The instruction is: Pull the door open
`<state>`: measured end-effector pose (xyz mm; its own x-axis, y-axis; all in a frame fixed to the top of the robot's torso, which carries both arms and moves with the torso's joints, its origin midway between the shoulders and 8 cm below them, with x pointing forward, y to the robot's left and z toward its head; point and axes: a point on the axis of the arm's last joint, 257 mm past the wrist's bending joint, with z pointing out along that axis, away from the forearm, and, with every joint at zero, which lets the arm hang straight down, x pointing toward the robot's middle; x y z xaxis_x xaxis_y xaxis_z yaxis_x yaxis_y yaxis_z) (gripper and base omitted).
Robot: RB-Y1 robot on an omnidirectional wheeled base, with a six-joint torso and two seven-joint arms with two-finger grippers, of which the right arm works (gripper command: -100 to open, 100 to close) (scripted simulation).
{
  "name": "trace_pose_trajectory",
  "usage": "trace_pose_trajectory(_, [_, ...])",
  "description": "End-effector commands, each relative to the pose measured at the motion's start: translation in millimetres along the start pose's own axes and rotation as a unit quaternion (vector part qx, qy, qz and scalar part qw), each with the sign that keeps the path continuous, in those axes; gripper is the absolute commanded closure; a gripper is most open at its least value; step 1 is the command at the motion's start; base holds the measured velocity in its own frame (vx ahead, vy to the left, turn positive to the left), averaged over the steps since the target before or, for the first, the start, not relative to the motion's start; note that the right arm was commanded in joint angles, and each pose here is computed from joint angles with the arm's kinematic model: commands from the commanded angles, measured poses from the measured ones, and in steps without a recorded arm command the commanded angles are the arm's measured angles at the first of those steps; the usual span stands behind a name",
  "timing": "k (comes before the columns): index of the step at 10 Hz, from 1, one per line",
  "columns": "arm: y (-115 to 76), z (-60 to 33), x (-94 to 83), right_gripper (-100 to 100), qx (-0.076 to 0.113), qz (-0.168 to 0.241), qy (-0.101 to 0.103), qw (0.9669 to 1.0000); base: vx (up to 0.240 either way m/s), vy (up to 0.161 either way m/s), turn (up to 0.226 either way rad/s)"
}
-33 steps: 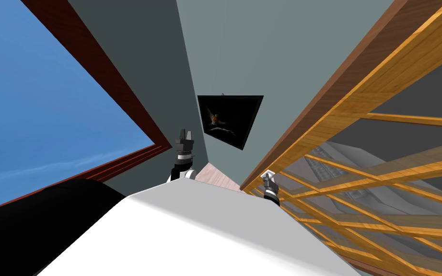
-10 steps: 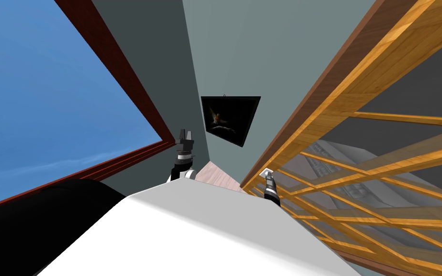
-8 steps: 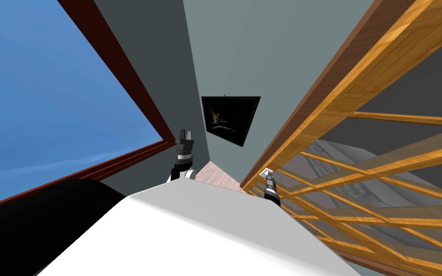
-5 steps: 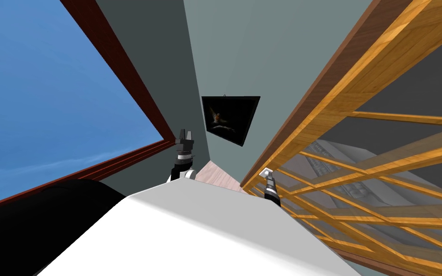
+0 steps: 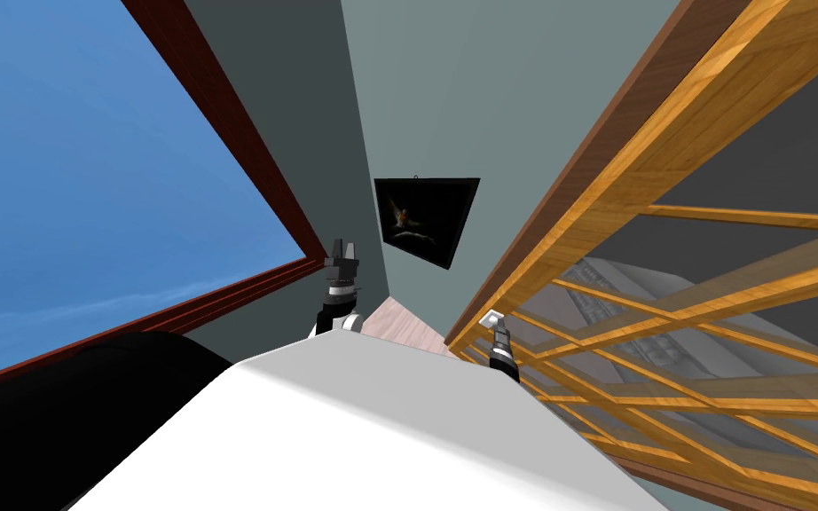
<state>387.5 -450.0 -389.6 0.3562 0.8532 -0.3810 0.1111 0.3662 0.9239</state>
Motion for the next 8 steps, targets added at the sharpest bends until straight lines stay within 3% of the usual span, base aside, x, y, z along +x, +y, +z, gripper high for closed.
trace_pose_trajectory(1, [3.1,0.8,12.3,100,-0.001,0.033,0.008,0.9994,-0.030,-0.003,0.015])
trace_pose_trajectory(5, [3.8,2.1,12.9,100,-0.002,0.083,0.009,0.9965,-0.027,-0.004,0.022])
trace_pose_trajectory(8, [4.4,3.4,13.7,100,-0.002,0.127,0.010,0.9918,-0.025,-0.004,0.003])
